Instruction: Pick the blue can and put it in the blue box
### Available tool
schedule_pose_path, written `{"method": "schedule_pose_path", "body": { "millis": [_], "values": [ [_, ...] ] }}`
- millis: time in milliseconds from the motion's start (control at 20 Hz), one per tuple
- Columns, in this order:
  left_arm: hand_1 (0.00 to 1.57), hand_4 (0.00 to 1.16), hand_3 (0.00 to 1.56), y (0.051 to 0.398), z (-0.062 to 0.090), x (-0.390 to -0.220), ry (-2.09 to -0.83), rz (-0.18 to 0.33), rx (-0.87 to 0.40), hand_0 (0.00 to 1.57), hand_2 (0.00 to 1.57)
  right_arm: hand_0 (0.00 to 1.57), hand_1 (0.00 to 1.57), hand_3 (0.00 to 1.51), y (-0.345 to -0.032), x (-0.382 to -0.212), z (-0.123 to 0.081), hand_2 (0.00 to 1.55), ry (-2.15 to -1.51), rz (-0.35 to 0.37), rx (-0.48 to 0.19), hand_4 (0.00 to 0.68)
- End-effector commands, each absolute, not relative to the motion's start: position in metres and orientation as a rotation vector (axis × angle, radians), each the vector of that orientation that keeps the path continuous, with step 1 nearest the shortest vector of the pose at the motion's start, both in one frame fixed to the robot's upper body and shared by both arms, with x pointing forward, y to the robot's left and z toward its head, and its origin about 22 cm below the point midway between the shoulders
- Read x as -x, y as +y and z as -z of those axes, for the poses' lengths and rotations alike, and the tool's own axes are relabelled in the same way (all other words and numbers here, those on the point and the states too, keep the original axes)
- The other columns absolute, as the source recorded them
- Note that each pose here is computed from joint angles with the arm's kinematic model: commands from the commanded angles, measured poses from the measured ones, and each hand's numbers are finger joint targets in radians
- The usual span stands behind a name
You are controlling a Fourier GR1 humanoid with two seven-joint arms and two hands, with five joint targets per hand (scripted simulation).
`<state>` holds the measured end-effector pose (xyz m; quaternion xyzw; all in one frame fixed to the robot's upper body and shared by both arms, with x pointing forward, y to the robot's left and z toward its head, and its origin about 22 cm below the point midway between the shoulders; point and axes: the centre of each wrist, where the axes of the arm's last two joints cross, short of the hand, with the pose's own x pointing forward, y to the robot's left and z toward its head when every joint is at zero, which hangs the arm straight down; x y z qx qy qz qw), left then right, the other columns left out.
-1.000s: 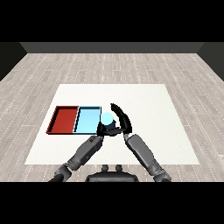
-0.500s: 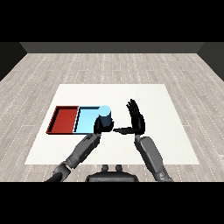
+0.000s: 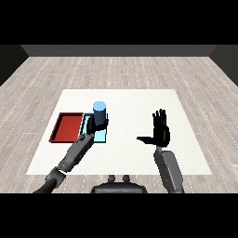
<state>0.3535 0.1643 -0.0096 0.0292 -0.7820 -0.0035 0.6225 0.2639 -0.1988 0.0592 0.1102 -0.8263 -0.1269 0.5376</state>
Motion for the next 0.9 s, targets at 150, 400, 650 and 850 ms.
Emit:
{"method": "schedule_pose_path", "body": {
  "millis": [150, 400, 650, 850],
  "values": [
    [1.57, 1.11, 1.50, 0.218, -0.004, -0.375, -1.668, 0.104, -0.367, 1.57, 1.57, 0.00, 0.00, 0.00, -0.216, -0.260, -0.046, 0.00, -1.943, 0.340, -0.249, 0.000],
    [1.57, 0.99, 1.44, 0.235, 0.013, -0.386, -1.425, 0.200, -0.514, 1.57, 1.53, 0.00, 0.00, 0.00, -0.224, -0.265, -0.043, 0.00, -1.939, 0.364, -0.247, 0.000],
    [0.76, 0.91, 0.60, 0.234, 0.065, -0.364, -1.113, 0.232, -0.604, 0.76, 0.71, 0.00, 0.00, 0.00, -0.210, -0.262, -0.028, 0.00, -1.911, 0.378, -0.244, 0.000],
    [0.66, 0.92, 0.08, 0.227, 0.081, -0.359, -1.001, 0.278, -0.645, 0.66, 0.58, 0.00, 0.00, 0.00, -0.223, -0.265, -0.020, 0.00, -1.906, 0.394, -0.237, 0.000]
  ]
}}
